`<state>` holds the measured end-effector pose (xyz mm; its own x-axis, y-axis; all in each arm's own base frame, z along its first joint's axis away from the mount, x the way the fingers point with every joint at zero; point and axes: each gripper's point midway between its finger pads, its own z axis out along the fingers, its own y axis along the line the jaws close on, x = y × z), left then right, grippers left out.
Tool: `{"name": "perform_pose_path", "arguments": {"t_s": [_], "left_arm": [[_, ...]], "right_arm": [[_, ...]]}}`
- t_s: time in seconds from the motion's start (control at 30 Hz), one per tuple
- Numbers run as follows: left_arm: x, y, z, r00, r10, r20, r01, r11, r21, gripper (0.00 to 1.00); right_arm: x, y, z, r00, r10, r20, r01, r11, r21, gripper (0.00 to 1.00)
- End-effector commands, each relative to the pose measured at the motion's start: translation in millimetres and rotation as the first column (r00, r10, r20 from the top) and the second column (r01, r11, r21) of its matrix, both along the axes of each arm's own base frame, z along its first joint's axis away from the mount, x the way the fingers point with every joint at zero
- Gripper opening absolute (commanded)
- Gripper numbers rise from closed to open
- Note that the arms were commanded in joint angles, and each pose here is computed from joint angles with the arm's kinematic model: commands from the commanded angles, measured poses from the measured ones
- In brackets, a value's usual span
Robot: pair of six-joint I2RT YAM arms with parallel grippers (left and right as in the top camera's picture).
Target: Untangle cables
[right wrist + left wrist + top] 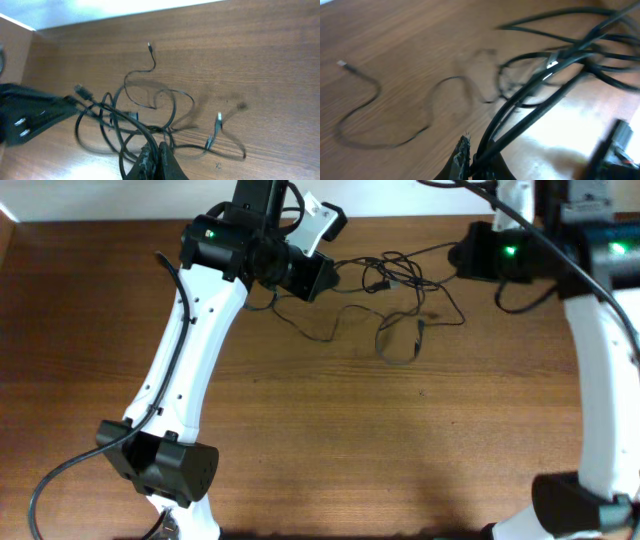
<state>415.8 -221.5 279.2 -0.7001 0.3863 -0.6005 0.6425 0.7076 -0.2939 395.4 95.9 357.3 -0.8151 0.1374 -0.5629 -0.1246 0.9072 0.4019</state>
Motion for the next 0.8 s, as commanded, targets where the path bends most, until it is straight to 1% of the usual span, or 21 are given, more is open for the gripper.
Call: {"name": "perform_pose_path", "arguments": {"t_s": [0.0, 0.1, 0.2, 0.33, 0.47, 0.6, 0.7, 0.77], "left_arm": [[22, 47, -3, 0.979, 0.191, 0.065, -0.199, 0.968, 0.151, 0.00], [32, 72, -6, 0.962, 0.256, 0.093, -0.270, 0.940, 0.207, 0.00], [38, 90, -7, 0.947, 0.308, 0.086, -0.320, 0.925, 0.204, 0.00], [45, 117, -10, 0.927, 0.366, 0.082, -0.375, 0.903, 0.209, 0.00], [53, 141, -18, 0.906, 0.417, 0.077, -0.423, 0.876, 0.232, 0.00], [61, 165, -34, 0.886, 0.462, 0.046, -0.458, 0.853, 0.250, 0.00], [64, 177, -41, 0.874, 0.485, 0.033, -0.476, 0.840, 0.259, 0.00], [66, 190, -44, 0.856, 0.516, 0.040, -0.505, 0.816, 0.281, 0.00]], "right_arm": [[-18, -23, 35, 0.993, -0.056, 0.103, 0.060, 0.998, -0.035, 0.04], [-37, -40, 59, 0.981, -0.101, 0.166, 0.107, 0.994, -0.027, 0.04], [-56, -61, 72, 0.968, -0.159, 0.194, 0.166, 0.986, -0.023, 0.04], [-76, -93, 79, 0.946, -0.258, 0.198, 0.268, 0.963, -0.023, 0.04], [-91, -125, 75, 0.917, -0.362, 0.168, 0.371, 0.928, -0.023, 0.04], [-104, -154, 64, 0.881, -0.463, 0.103, 0.468, 0.883, -0.030, 0.04], [-112, -171, 55, 0.853, -0.518, 0.057, 0.521, 0.853, -0.035, 0.04], [-117, -178, 48, 0.837, -0.546, 0.021, 0.546, 0.837, -0.038, 0.04]]}}
